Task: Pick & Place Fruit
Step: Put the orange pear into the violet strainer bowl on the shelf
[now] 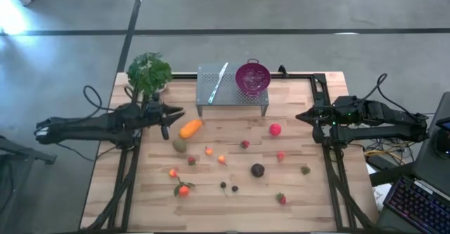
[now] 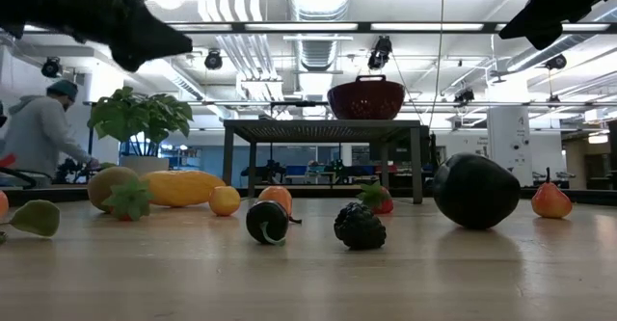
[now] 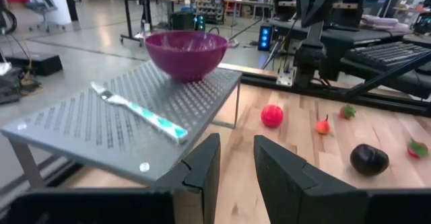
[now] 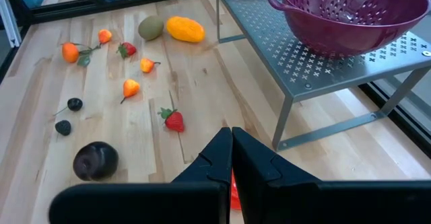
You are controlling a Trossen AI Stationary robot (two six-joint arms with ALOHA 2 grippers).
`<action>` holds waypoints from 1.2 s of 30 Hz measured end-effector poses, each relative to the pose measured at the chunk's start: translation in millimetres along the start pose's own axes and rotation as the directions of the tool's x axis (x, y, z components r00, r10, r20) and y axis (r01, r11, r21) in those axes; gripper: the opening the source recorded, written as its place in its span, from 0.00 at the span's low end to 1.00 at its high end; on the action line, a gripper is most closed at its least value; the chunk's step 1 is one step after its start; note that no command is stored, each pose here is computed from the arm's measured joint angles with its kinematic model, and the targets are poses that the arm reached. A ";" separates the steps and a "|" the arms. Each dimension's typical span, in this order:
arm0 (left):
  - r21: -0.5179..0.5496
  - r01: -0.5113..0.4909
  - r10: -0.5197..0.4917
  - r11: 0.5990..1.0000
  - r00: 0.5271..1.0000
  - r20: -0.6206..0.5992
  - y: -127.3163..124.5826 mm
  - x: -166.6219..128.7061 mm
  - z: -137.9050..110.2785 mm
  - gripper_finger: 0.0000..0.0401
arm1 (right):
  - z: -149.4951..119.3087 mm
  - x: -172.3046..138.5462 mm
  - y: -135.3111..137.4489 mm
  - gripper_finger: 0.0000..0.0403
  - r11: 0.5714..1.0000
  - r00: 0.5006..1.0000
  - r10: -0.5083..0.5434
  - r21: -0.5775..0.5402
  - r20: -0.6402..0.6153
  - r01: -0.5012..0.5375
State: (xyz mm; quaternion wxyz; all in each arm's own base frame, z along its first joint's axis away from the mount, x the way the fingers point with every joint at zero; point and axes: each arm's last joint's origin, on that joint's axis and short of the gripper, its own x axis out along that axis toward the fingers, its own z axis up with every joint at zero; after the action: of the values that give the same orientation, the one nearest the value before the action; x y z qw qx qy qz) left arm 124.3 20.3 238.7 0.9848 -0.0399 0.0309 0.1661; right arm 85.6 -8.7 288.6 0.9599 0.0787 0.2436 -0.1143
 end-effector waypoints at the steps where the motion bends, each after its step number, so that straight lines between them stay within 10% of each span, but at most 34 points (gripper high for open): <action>1: -0.008 0.000 0.000 1.000 1.000 -0.001 0.4 -0.6 -2.8 0.24 | 0.0 0.0 0.0 0.02 1.000 1.000 0.000 0.000 0.000 0.000; 36: -0.073 0.019 -0.019 0.997 1.000 0.000 5.2 -11.6 -36.4 0.24 | 10.9 14.3 4.0 0.02 0.999 1.000 0.006 0.047 0.025 -0.007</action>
State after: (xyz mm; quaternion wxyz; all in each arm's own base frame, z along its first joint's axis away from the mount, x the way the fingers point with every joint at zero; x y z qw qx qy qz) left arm 109.8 18.2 202.9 0.9842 -0.0764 0.0245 0.1579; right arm 103.8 -9.7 291.5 0.9611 0.1007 0.2287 -0.1177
